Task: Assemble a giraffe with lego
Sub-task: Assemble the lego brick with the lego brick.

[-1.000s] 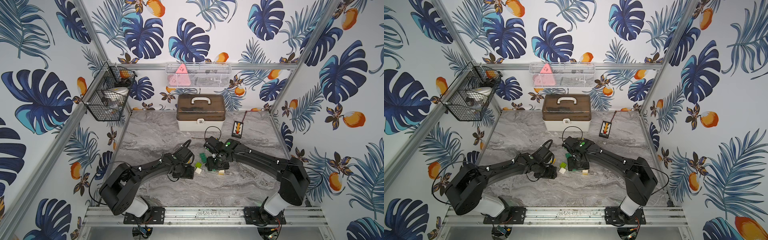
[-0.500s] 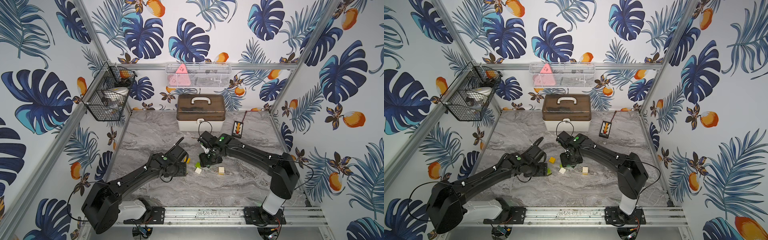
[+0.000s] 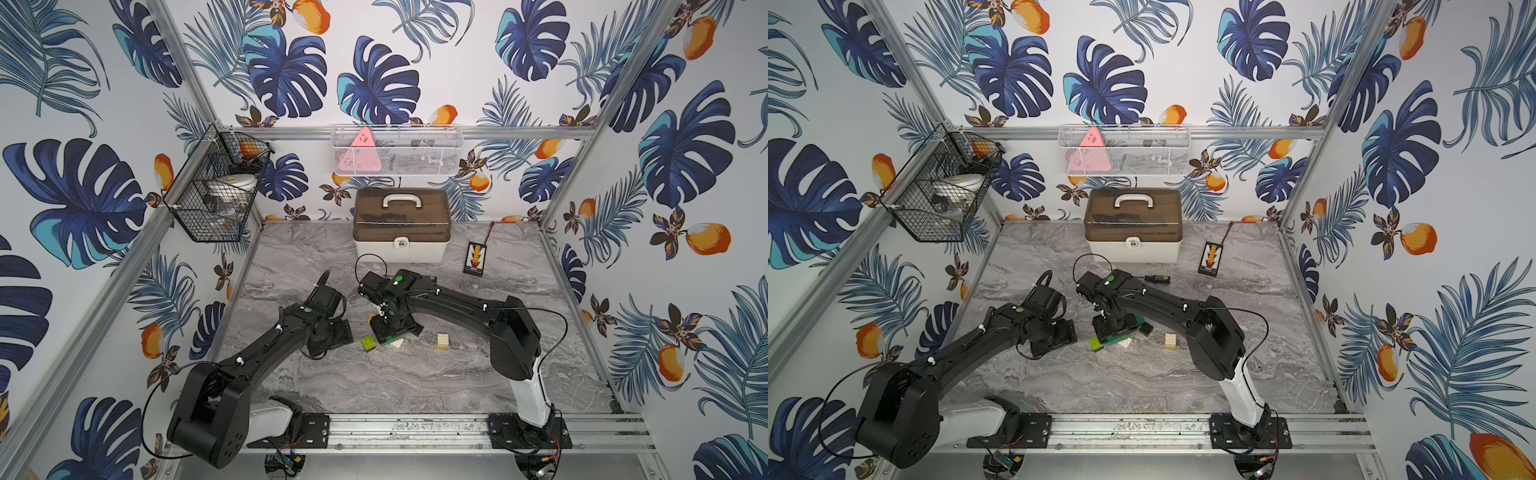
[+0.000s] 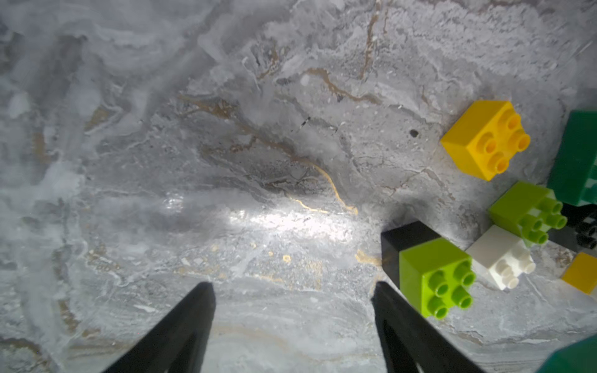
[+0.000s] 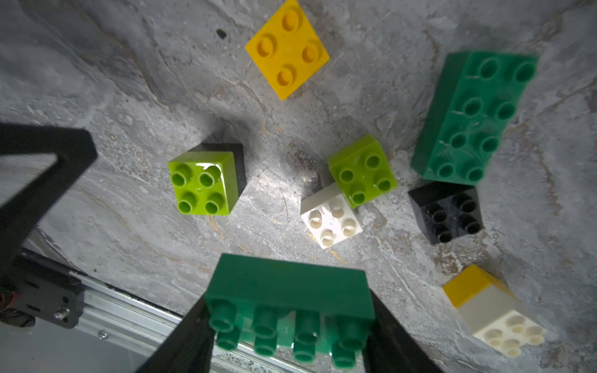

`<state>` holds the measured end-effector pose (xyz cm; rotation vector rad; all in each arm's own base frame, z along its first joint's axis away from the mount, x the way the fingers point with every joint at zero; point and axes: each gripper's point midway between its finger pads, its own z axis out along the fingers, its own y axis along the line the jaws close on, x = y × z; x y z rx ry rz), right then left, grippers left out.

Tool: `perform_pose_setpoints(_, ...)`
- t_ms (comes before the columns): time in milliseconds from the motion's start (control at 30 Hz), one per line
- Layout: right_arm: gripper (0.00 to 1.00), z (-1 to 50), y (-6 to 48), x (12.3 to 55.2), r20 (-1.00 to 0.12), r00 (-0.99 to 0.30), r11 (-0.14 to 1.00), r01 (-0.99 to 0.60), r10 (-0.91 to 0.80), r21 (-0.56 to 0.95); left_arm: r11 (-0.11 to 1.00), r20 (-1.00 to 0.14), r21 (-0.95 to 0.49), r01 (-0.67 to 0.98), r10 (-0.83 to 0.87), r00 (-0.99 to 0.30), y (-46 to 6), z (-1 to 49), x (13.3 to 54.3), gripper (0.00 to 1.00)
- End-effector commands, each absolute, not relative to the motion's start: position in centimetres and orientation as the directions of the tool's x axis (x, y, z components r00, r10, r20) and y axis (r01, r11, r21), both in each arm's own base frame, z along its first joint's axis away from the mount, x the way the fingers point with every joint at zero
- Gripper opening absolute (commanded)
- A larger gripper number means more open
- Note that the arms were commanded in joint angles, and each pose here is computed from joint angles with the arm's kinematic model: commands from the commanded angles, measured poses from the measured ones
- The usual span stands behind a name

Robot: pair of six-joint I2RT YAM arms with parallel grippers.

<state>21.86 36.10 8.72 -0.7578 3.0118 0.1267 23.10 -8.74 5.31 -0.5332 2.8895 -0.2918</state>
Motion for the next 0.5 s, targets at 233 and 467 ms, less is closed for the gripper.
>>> perform_pose_setpoints(233, 0.47, 7.9, 38.6, 23.3, -0.035, -0.842, 0.84, -0.54, -0.539, 0.051, 0.931, -0.203, -0.216, -0.295, -0.338, -0.919, -7.9, 6.6, 25.3, 0.83)
perform_pose_setpoints(467, 0.47, 7.3, 39.1, 23.7, -0.025, -0.839, 0.833, -0.543, -0.544, 0.101, 0.923, -0.176, -0.207, -0.323, -0.36, -0.916, -7.5, 5.5, 24.9, 0.84)
